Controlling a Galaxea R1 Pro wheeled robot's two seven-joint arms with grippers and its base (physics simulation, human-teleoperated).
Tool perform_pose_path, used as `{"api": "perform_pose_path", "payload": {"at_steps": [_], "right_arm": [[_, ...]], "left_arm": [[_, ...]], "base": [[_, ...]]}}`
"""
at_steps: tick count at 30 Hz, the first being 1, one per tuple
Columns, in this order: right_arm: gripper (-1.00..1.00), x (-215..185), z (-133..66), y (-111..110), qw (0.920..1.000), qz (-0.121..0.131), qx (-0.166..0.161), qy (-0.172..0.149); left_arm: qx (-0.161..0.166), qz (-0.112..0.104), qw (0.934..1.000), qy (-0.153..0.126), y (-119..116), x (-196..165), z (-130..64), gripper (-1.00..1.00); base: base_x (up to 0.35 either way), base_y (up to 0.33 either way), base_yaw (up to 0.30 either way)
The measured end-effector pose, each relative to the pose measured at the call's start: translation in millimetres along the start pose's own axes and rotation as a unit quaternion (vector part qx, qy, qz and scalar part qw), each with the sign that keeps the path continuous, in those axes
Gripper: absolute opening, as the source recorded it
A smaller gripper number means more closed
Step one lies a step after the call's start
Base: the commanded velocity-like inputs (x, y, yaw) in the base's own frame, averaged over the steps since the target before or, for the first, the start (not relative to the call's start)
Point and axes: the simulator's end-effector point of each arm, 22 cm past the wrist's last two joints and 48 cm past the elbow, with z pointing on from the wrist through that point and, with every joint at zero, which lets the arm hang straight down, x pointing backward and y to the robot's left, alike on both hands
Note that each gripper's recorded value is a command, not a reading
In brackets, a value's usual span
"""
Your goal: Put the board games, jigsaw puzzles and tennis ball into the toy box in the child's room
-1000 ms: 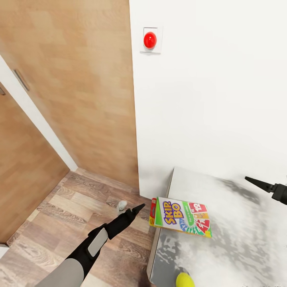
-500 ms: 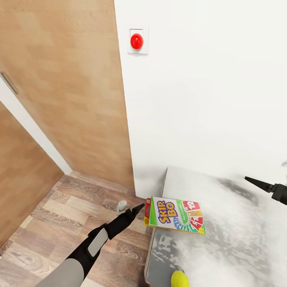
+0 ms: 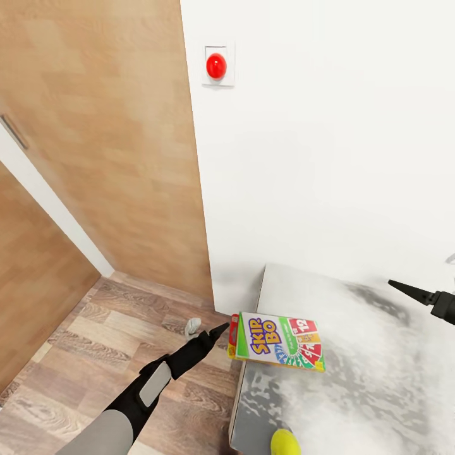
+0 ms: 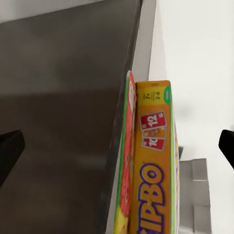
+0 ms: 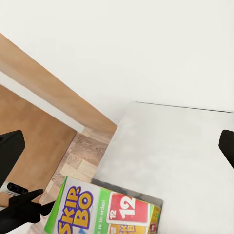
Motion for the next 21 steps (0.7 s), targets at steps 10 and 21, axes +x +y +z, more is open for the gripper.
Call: {"api": "perform_pose_path", "payload": {"at_steps": [10,21], "right_arm": [[1.0,-0.5,-0.4,-0.3,1.0,0.0,0.0,-0.001],[1.0,-0.8,-0.7,0.8,1.0,-0.001,0.0,-0.001]], "left_arm": [[0.0,0.0,1.0,0.0,0.0,0.0,0.0,1.0],[0.001,0.001,1.0,0.0,-1.7,-0.2,0.3,1.0]], "base": [[0.0,0.0,-0.004],[0.0,0.0,-0.08]]}}
